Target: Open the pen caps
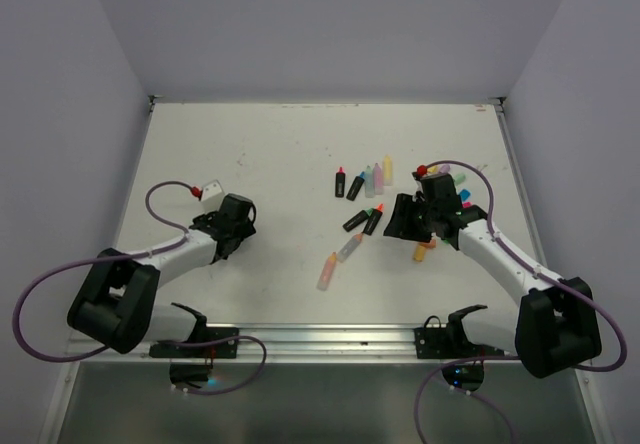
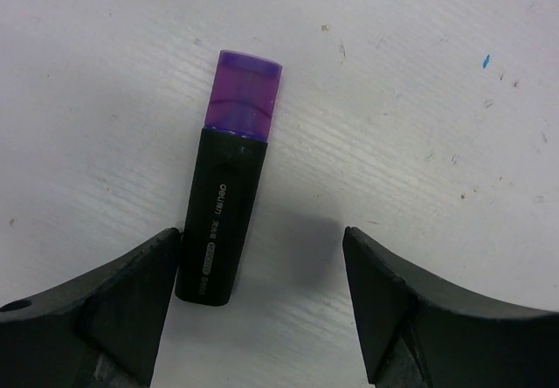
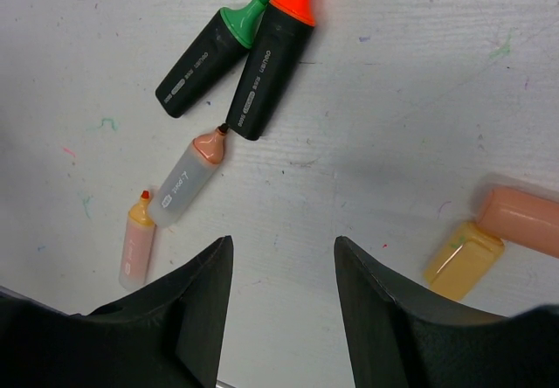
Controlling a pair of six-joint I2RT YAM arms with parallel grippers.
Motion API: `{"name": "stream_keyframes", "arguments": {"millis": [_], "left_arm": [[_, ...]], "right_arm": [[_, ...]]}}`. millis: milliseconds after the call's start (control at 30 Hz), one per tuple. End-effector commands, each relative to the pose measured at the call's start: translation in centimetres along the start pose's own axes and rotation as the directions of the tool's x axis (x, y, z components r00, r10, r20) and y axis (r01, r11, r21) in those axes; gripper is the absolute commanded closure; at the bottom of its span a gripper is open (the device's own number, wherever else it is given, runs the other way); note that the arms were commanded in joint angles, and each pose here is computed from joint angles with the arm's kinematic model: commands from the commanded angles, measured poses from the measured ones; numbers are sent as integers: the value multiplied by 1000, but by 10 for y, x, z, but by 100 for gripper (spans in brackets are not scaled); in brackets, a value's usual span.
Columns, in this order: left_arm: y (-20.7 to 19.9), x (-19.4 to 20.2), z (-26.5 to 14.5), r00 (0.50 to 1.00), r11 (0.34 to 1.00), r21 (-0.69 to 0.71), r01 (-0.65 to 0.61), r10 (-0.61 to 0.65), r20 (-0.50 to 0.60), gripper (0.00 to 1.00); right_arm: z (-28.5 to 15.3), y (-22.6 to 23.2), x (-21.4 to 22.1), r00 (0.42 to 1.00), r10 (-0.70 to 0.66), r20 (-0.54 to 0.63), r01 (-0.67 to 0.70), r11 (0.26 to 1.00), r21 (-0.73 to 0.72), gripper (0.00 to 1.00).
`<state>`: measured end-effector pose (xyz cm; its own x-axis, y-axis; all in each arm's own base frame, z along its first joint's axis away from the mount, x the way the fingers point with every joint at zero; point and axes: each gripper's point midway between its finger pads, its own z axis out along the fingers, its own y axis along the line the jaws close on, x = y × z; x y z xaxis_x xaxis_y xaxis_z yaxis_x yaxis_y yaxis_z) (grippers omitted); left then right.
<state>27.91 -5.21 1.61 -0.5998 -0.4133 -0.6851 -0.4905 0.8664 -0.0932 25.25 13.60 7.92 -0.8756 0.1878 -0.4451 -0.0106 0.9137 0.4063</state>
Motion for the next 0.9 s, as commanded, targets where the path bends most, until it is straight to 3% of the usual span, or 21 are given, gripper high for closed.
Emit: {"name": "stream_keyframes", "arguments": {"millis": [0, 167, 333, 467, 533, 567, 633, 700, 800, 867], "left_arm": [[-4, 9, 6, 999, 1000, 17, 17, -16, -30, 23], [0, 17, 10, 998, 1000, -17, 2, -3, -65, 36], [16, 33, 9, 992, 995, -103, 21, -33, -123, 38], [24, 44, 10, 986, 989, -144, 18, -41, -160, 53], [24, 48, 9, 982, 989, -148, 13, -40, -182, 53], [21, 47, 8, 981, 991, -134, 15, -40, -187, 63], [18, 46, 7, 982, 993, -116, 17, -39, -186, 72], [14, 43, 6, 984, 996, -84, 9, -23, -177, 97], [3, 34, -1, 988, 1000, -3, -3, 3, -157, 100], [-18, 21, -12, 992, 989, 149, -26, 44, -119, 100]], "right_arm": [[-8, 11, -16, 998, -21, 55, 23, 999, -33, 46], [-11, 14, -19, 998, -17, 65, 19, 999, -40, 46], [-14, 11, -22, 996, -21, 89, 23, 1000, -19, 46], [-17, 10, -26, 995, -28, 101, 29, 1000, -9, 46], [-18, 12, -27, 994, -29, 102, 30, 999, -13, 46], [-19, 12, -28, 994, -28, 104, 30, 999, -16, 46], [-20, 14, -28, 994, -27, 109, 29, 999, -21, 46], [-22, 15, -30, 992, -26, 120, 29, 999, -27, 46], [-25, 16, -34, 991, -31, 131, 35, 999, -25, 46], [-24, 22, -34, 992, -41, 121, 47, 998, -48, 46]]}}
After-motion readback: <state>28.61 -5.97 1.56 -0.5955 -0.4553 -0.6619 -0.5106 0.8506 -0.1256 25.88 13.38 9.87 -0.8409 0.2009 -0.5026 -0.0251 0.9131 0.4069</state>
